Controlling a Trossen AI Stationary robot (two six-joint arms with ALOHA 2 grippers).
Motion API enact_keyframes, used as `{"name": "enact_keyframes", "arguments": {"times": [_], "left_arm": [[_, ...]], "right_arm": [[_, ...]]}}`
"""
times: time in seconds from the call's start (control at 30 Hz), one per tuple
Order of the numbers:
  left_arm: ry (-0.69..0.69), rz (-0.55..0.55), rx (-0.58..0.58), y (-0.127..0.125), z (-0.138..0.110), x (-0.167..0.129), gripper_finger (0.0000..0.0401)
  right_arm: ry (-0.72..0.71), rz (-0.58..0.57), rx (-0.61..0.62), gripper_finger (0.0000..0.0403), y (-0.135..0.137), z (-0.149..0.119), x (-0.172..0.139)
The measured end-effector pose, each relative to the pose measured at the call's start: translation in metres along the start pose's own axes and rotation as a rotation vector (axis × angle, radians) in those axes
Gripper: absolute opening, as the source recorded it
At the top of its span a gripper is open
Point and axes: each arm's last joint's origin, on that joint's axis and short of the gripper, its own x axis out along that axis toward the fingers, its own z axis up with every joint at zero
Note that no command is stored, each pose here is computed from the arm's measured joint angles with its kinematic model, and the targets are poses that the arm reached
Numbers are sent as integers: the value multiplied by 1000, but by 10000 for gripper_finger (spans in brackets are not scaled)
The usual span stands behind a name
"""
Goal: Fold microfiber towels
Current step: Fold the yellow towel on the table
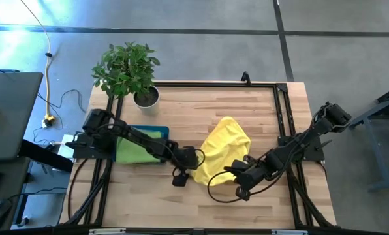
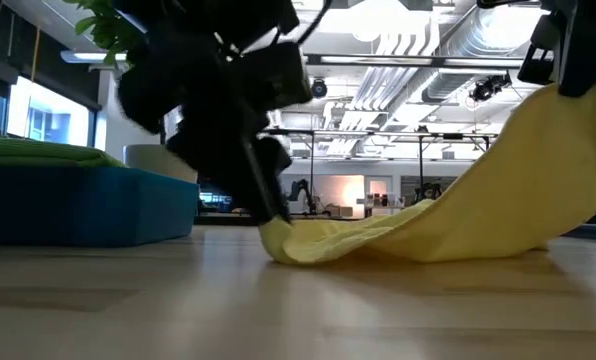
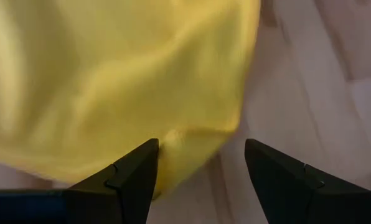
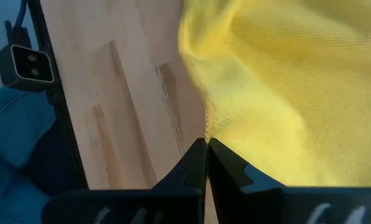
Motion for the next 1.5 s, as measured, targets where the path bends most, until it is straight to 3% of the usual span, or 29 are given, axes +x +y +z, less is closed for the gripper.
{"name": "enact_keyframes", "arguments": {"times": [0.33, 0.47, 0.73, 0.9, 1.1, 1.23, 1.5], "left_arm": [[42, 5, -51, -14, -7, 7, 210], [39, 75, -41, -24, -9, 9, 158], [43, 200, 43, -48, -15, 10, 12], [11, 269, 47, -62, -10, 7, 10], [-35, 321, 84, -88, 25, -12, 3], [-19, 451, 132, -105, 47, -34, 2], [-9, 785, 217, -122, 87, -99, 1]], "right_arm": [[-25, -22, -45, 0, -1, 1, 0], [-39, -39, -74, 0, -1, 0, 0], [-40, -22, -107, 0, 6, -9, -2], [-54, -23, -79, 0, 10, -13, -2], [-50, -18, -82, 0, 11, -15, -3], [-47, -33, -85, 0, 16, -10, -12], [-96, -327, -190, 0, 14, 5, -59]]}}
